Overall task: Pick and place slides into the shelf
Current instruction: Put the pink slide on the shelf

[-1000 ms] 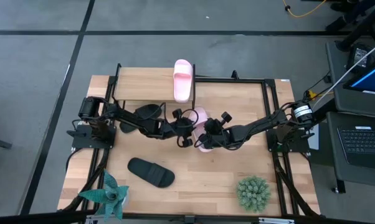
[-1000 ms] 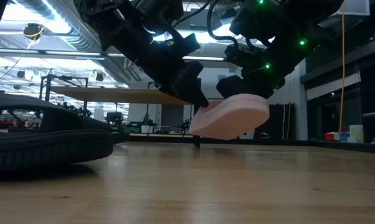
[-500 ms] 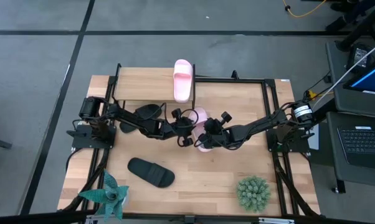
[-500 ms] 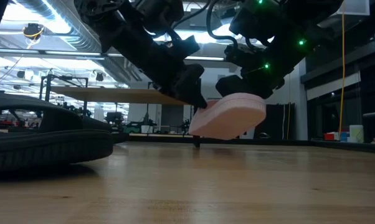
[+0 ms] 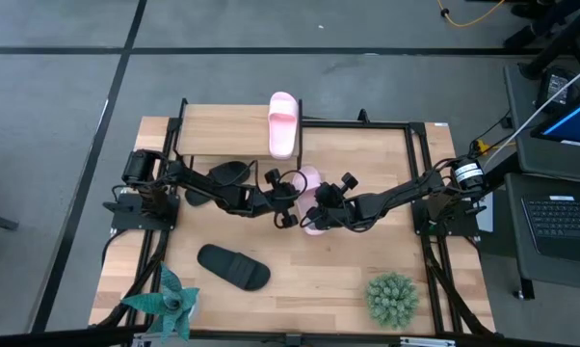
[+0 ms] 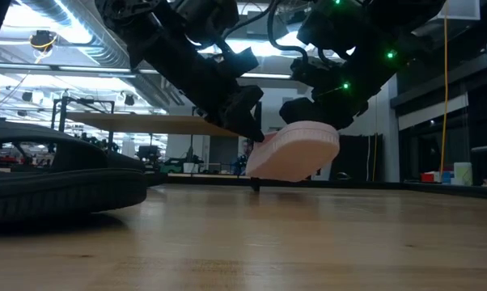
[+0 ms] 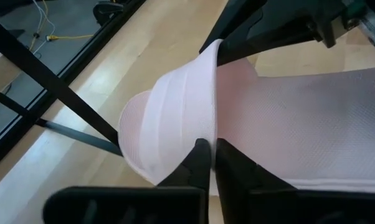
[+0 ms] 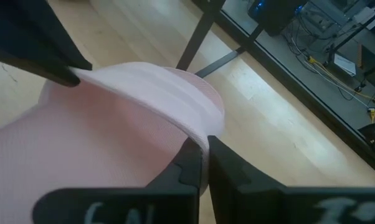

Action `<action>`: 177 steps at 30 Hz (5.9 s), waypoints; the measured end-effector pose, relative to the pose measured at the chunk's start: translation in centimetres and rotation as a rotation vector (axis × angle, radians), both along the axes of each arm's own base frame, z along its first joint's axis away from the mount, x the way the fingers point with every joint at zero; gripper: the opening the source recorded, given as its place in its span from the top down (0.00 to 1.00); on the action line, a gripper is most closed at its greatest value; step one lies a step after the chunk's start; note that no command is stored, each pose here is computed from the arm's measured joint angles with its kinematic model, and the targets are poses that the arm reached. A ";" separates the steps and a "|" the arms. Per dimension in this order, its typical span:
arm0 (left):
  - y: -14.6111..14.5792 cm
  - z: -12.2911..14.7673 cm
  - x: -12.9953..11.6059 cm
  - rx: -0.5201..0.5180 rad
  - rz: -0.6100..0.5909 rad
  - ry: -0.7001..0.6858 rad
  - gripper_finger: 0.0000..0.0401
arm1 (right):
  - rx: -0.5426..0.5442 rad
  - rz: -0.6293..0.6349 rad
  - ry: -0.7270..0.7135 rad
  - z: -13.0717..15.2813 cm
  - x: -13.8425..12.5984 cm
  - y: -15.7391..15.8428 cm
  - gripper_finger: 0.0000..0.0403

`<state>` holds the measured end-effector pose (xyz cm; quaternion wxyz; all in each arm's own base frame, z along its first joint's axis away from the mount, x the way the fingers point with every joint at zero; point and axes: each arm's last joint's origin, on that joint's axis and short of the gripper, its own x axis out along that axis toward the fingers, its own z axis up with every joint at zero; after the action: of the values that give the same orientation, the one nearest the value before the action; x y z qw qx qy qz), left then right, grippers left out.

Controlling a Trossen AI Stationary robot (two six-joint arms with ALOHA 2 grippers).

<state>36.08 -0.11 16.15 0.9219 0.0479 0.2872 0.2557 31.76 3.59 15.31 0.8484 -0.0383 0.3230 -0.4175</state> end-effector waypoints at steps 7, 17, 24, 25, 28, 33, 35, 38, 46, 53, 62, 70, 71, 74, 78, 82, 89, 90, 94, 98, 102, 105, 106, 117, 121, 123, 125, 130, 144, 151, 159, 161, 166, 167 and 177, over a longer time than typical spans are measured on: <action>0.0 0.0 -0.1 0.004 0.003 0.010 0.99 | 0.000 0.002 0.000 0.0 0.0 0.0 0.97; 0.0 -0.2 -0.2 0.024 -0.011 0.047 1.00 | 0.006 0.015 0.010 0.0 0.0 0.0 0.97; 0.0 -0.2 -0.2 0.062 -0.035 0.080 1.00 | 0.011 0.033 0.025 0.0 0.1 0.1 0.90; 0.0 -0.3 -0.3 0.065 -0.036 0.084 1.00 | 0.008 0.037 0.028 0.0 0.1 0.1 0.89; 0.1 -0.3 -0.3 0.070 -0.035 0.090 1.00 | 0.013 0.053 0.029 0.0 0.2 0.1 0.87; 0.1 -0.4 -0.4 0.090 -0.042 0.114 1.00 | -0.015 0.121 0.012 0.4 0.8 0.6 0.86; 0.2 -0.4 -0.5 0.104 -0.028 0.126 1.00 | -0.016 0.157 0.006 0.6 1.0 0.9 0.86; 0.4 -0.3 -0.7 0.138 -0.009 0.151 1.00 | -0.022 0.195 0.002 0.7 1.1 1.5 0.86; 0.0 1.0 -1.4 0.140 -0.011 0.157 1.00 | -0.036 0.220 0.013 0.8 1.0 2.0 0.85; -1.1 1.7 -1.8 0.131 -0.023 0.143 1.00 | -0.052 0.253 0.014 1.1 1.0 2.6 0.91; -2.5 2.1 -1.8 0.113 -0.061 0.102 1.00 | -0.047 0.311 -0.037 3.7 -0.3 4.2 0.98; -4.0 4.0 -2.4 0.126 -0.107 0.044 1.00 | -0.111 0.266 -0.047 5.3 -2.4 5.6 0.99; -4.2 4.4 -2.6 0.130 -0.105 0.032 1.00 | -0.114 0.248 -0.041 5.4 -2.8 5.6 0.99; -4.7 5.8 -3.2 0.165 -0.099 -0.003 1.00 | -0.092 0.195 -0.039 5.6 -4.0 5.5 0.99; -5.0 7.9 -4.1 0.209 -0.096 -0.048 1.00 | -0.066 0.151 -0.038 5.4 -4.6 5.2 0.99; -4.8 9.9 -5.2 0.246 -0.076 -0.084 1.00 | -0.065 0.152 -0.037 5.2 -4.5 5.3 1.00; -4.0 13.9 -7.7 0.327 -0.008 -0.164 1.00 | -0.053 0.159 -0.034 5.2 -4.5 5.3 1.00; -3.9 14.4 -8.2 0.336 0.003 -0.176 1.00 | -0.052 0.160 -0.033 5.2 -4.5 5.3 1.00; -3.3 16.3 -9.8 0.399 0.105 -0.196 1.00 | -0.051 0.160 -0.033 5.2 -4.5 5.3 0.99; -2.6 16.8 -10.7 0.462 0.190 -0.144 1.00 | -0.052 0.160 -0.026 5.0 -4.4 5.3 0.99; -1.2 16.5 -11.2 0.447 0.229 -0.101 1.00 | -0.037 0.162 -0.019 4.1 -4.7 5.0 1.00; 0.3 15.9 -11.3 0.415 0.264 -0.064 1.00 | -0.007 0.151 -0.030 3.2 -4.7 4.2 1.00; 0.8 15.8 -11.4 0.412 0.280 -0.055 1.00 | 0.003 0.151 -0.034 2.9 -4.7 3.9 1.00; 6.1 16.7 -13.2 0.360 0.365 -0.048 1.00 | 0.053 0.288 -0.140 0.6 -4.1 1.3 1.00; 8.1 16.7 -13.9 0.327 0.351 -0.034 1.00 | 0.044 0.329 -0.200 -0.1 -4.5 0.7 1.00; 9.1 16.6 -14.2 0.309 0.357 -0.022 1.00 | 0.044 0.332 -0.214 -0.6 -4.9 0.4 1.00; 10.1 16.5 -14.7 0.296 0.373 -0.012 1.00 | 0.043 0.328 -0.227 -1.1 -5.3 0.1 1.00; 12.2 16.4 -15.7 0.279 0.408 0.002 1.00 | 0.050 0.304 -0.230 -1.9 -6.1 -0.5 1.00; 15.6 15.1 -16.2 0.197 0.401 0.020 1.00 | 0.052 0.302 -0.230 -2.1 -6.3 -0.6 1.00; 16.4 14.0 -15.6 0.169 0.392 0.060 1.00 | 0.052 0.302 -0.229 -2.1 -6.3 -0.6 1.00; 16.5 13.5 -15.2 0.145 0.361 0.069 1.00 | 0.052 0.302 -0.228 -2.1 -6.3 -0.6 1.00; 16.5 13.5 -15.2 0.144 0.361 0.069 1.00 | 0.052 0.302 -0.228 -2.1 -6.3 -0.6 1.00; 16.5 13.3 -15.3 0.135 0.358 0.087 1.00 | 0.052 0.303 -0.228 -2.1 -6.3 -0.6 1.00; 16.5 13.3 -15.3 0.136 0.358 0.086 1.00 | 0.052 0.303 -0.228 -2.1 -6.3 -0.6 1.00; 16.5 13.4 -15.3 0.156 0.342 0.100 1.00 | 0.052 0.303 -0.228 -2.1 -6.3 -0.6 1.00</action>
<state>20.79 16.36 29.56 0.8431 0.0825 0.3157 0.4274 25.50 3.00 13.23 0.9334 -0.0171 0.2260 -0.2783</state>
